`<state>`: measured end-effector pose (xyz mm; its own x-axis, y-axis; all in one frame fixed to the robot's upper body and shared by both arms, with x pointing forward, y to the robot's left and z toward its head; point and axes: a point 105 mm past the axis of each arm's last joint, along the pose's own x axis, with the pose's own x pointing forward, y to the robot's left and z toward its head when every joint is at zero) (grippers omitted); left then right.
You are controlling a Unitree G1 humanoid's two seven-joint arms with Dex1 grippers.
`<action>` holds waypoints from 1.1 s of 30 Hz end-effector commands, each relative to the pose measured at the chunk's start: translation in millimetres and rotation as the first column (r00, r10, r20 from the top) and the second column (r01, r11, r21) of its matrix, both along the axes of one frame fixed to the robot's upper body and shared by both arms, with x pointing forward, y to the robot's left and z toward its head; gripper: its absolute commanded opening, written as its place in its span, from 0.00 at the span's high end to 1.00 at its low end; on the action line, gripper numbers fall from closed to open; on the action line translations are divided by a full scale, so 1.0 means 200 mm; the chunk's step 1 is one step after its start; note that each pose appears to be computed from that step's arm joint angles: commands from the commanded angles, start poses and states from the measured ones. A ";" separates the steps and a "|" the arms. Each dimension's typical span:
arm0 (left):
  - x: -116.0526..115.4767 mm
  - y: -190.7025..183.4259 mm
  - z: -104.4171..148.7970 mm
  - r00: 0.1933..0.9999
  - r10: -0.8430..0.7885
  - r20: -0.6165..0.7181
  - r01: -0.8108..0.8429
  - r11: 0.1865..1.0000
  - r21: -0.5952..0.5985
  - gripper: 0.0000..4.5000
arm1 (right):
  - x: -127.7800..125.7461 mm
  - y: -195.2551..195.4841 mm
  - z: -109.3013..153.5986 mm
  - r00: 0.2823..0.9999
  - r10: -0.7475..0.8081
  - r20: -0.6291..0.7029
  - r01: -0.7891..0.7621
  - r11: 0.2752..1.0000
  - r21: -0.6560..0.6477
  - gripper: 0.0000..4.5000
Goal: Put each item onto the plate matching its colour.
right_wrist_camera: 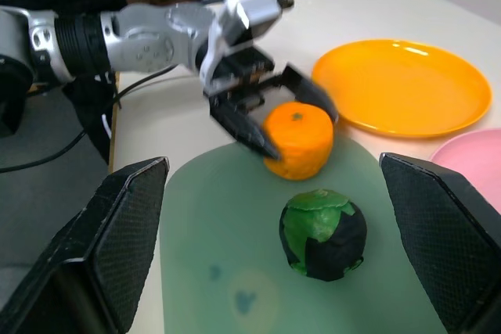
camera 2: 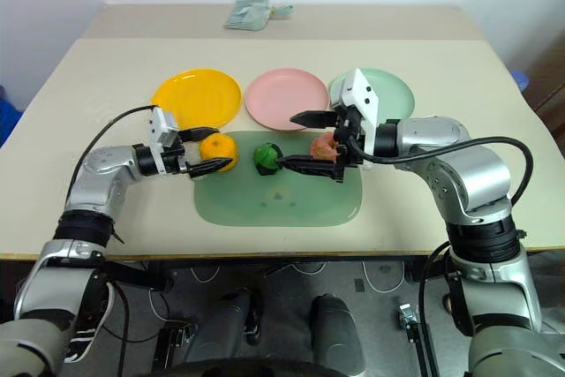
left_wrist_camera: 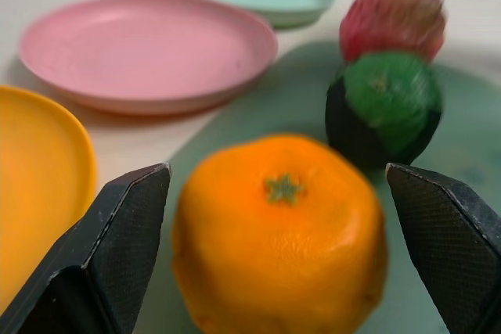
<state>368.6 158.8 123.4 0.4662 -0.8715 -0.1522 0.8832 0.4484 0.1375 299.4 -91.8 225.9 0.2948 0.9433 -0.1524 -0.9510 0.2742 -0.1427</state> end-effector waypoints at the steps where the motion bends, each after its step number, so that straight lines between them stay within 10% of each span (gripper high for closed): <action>1: 0.00 0.00 0.01 1.000 -0.027 0.012 0.027 1.000 0.005 0.12 | -0.01 0.01 0.06 0.998 0.000 0.059 -0.001 1.000 0.024 0.00; 4: 0.01 0.02 0.04 0.998 0.012 0.055 -0.011 1.000 -0.006 0.27 | 0.00 0.01 0.06 0.998 -0.001 0.060 -0.001 1.000 0.024 0.00; 12: 0.19 0.23 0.38 0.914 0.379 0.142 -0.323 0.894 -0.310 0.27 | 0.20 -0.03 0.20 0.967 -0.207 0.147 0.175 0.962 0.209 0.00; 21: 0.35 0.47 0.35 0.702 0.709 -0.063 -0.650 0.602 -0.464 0.27 | 0.37 0.03 0.19 0.930 -0.343 0.134 0.298 0.914 0.274 0.00; 29: 0.39 0.51 0.30 0.586 0.810 -0.021 -0.752 0.534 -0.387 0.27 | 0.31 0.05 0.17 0.942 -0.280 0.186 0.230 0.940 0.251 0.00; 33: 0.39 0.47 0.36 0.629 0.777 0.021 -0.697 0.576 -0.427 0.00 | 0.29 0.06 0.17 0.947 -0.266 0.182 0.217 0.944 0.250 0.00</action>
